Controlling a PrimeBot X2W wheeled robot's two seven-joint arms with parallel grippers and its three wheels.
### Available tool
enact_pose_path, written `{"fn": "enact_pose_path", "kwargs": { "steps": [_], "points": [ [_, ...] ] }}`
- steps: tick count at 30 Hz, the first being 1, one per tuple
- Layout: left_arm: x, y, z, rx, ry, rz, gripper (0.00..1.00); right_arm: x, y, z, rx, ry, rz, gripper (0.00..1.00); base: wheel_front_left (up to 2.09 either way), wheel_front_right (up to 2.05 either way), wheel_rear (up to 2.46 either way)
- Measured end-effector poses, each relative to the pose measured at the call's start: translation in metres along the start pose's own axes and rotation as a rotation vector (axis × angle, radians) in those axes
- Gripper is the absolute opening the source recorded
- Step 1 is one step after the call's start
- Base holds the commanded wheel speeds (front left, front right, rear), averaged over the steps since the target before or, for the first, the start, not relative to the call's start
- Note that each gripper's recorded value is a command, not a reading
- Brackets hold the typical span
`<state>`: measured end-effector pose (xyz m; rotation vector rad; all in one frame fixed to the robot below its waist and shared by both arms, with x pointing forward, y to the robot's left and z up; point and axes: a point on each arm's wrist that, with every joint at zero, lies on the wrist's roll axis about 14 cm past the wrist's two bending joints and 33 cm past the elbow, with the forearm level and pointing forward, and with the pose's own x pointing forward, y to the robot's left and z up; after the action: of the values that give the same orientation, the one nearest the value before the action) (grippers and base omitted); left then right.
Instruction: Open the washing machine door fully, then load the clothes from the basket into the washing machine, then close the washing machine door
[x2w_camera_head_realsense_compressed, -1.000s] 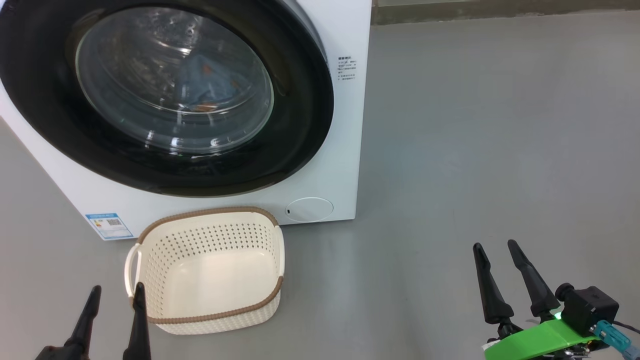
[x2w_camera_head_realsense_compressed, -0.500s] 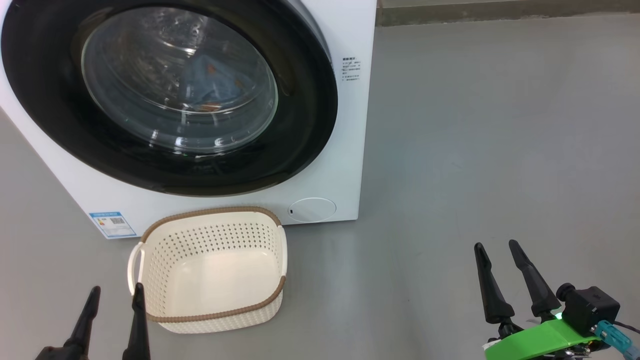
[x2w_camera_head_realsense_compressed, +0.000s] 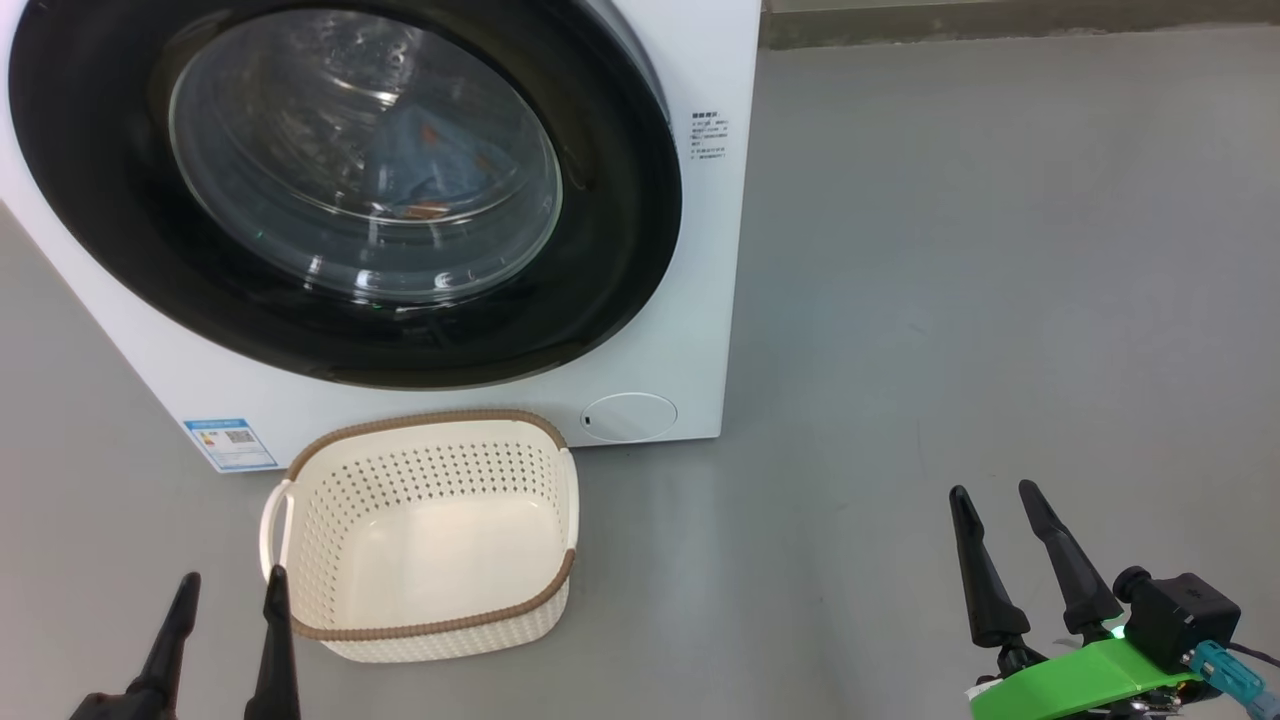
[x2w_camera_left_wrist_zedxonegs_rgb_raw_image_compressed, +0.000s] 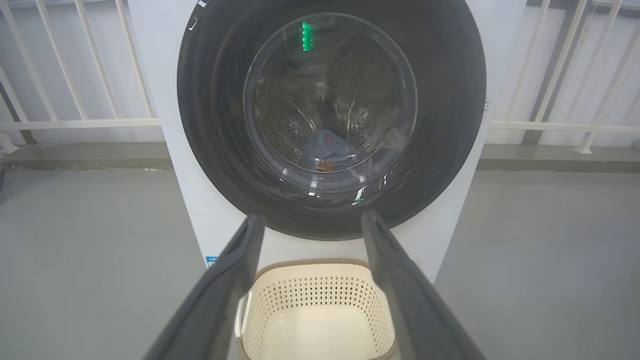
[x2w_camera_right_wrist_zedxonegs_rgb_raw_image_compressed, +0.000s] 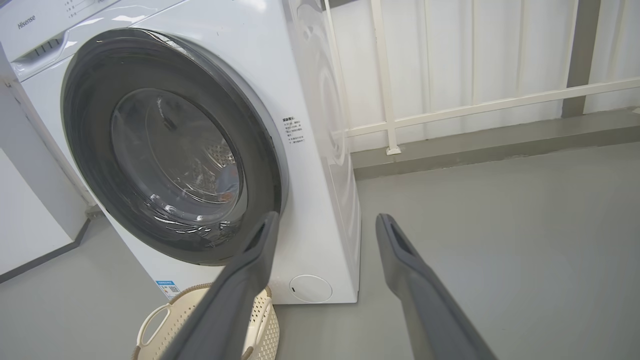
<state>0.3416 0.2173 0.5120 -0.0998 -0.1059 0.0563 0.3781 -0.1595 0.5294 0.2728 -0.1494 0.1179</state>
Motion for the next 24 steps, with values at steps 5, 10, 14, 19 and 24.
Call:
{"fn": "enact_pose_path", "kwargs": {
  "steps": [5,10,14,19,24],
  "points": [
    [-0.001,0.001,0.001,0.0,-0.002,0.003,1.0,0.0,0.001,0.0,0.001,0.0,0.003,1.0,0.0,0.0,0.0],
    [-0.001,0.001,0.0,0.0,-0.001,0.004,1.0,0.001,0.001,0.0,0.001,0.0,0.003,1.0,0.0,0.0,0.0],
    [-0.001,0.001,0.001,0.0,-0.002,0.004,1.0,0.001,0.001,0.0,0.0,-0.001,0.003,1.0,0.0,0.0,0.0],
    [-0.001,0.0,-0.001,-0.002,0.005,0.001,0.0,0.001,0.001,-0.001,-0.001,0.002,0.003,0.0,0.0,0.0,0.0],
    [-0.009,-0.005,-0.025,-0.034,0.078,0.009,0.0,-0.011,-0.005,-0.026,0.007,0.085,-0.022,0.0,0.0,0.0,0.0]
  ]
}}
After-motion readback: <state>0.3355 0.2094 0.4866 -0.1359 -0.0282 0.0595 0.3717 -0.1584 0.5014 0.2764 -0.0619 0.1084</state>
